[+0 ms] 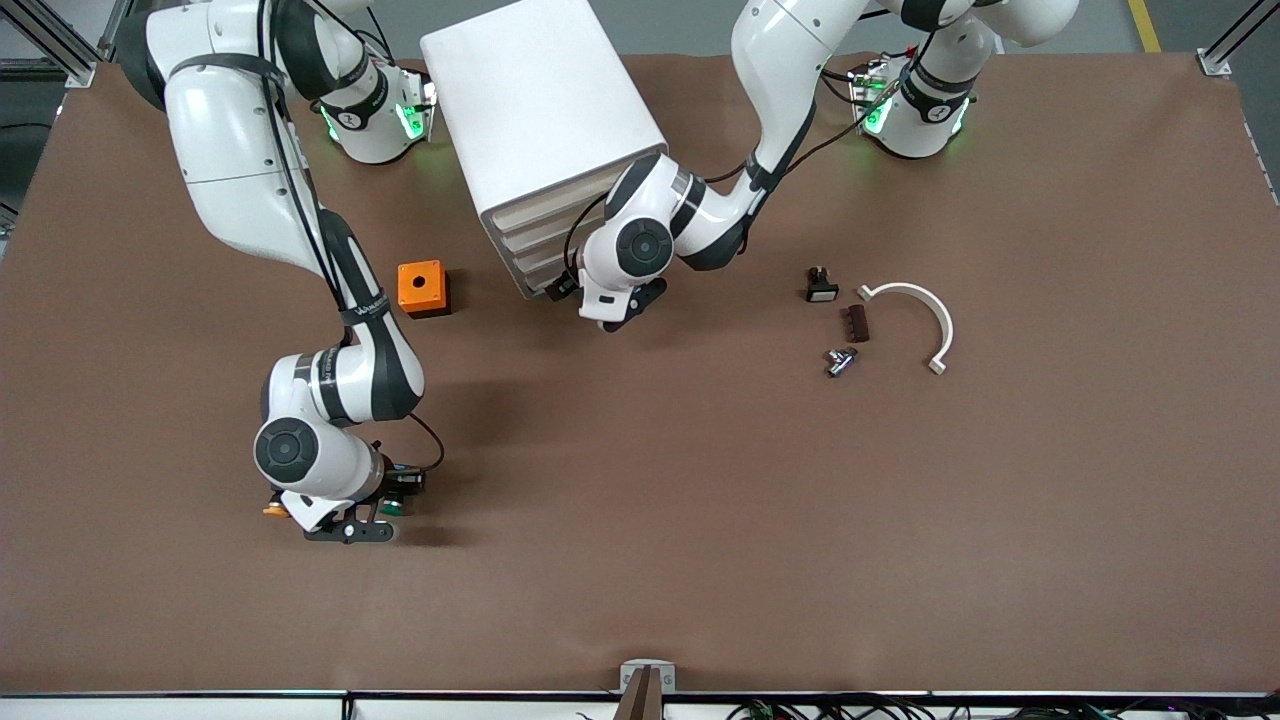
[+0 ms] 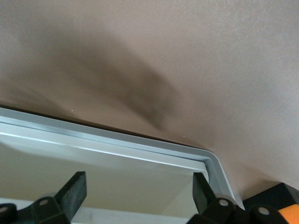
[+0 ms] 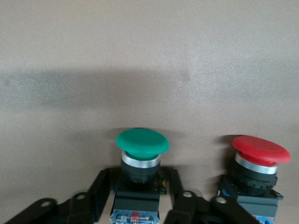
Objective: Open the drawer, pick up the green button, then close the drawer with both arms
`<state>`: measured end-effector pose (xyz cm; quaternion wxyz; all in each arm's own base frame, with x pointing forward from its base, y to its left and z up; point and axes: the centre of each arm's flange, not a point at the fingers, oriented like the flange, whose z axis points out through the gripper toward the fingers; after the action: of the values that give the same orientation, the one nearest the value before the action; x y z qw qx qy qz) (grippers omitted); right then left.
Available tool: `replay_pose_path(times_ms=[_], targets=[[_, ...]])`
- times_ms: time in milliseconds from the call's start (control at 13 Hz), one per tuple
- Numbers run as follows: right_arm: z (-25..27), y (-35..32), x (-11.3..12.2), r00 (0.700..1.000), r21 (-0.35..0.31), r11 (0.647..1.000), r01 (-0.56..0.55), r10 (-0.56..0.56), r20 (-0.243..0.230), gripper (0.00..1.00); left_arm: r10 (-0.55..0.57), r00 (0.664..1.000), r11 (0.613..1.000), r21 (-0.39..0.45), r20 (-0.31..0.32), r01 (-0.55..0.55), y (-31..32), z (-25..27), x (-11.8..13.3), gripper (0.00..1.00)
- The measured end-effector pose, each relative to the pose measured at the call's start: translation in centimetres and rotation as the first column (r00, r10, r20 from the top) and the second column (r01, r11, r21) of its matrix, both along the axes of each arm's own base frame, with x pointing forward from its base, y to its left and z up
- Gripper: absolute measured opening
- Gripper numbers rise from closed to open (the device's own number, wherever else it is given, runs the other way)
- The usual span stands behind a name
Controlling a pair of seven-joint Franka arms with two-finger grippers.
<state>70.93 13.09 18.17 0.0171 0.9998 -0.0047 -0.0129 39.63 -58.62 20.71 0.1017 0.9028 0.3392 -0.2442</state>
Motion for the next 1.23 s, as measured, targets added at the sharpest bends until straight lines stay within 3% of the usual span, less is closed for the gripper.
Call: replay_pose_path(times_ms=[231,462,692,1000,1231], targets=[[2.4,-0.1,0.5,1.000,-0.020,1.000,-0.015,0.015,-0.017,0.99,-0.018,0.997,1.000,0.019,0.076,0.016,1.5,1.1,3.0,1.00],[8.5,-0.9,1.2,0.998,-0.030,0.999,-0.032,0.031,-0.046,1.00,-0.049,0.978,0.998,0.052,0.203,0.039,4.4,5.5,7.6,1.00],[16.5,-5.2,0.7,0.997,-0.017,0.999,-0.034,0.033,-0.068,1.00,-0.094,0.956,0.992,0.104,0.277,0.067,9.0,13.6,11.3,1.00],[26.6,-11.9,-2.8,0.990,0.009,1.000,0.007,-0.006,-0.143,1.00,-0.138,0.925,0.989,0.101,0.355,0.109,17.9,23.6,15.9,1.00],[33.4,-14.7,-6.0,0.988,0.021,0.999,0.041,-0.038,-0.152,1.00,-0.263,0.901,0.963,0.153,0.346,0.223,26.4,29.0,17.5,1.00]])
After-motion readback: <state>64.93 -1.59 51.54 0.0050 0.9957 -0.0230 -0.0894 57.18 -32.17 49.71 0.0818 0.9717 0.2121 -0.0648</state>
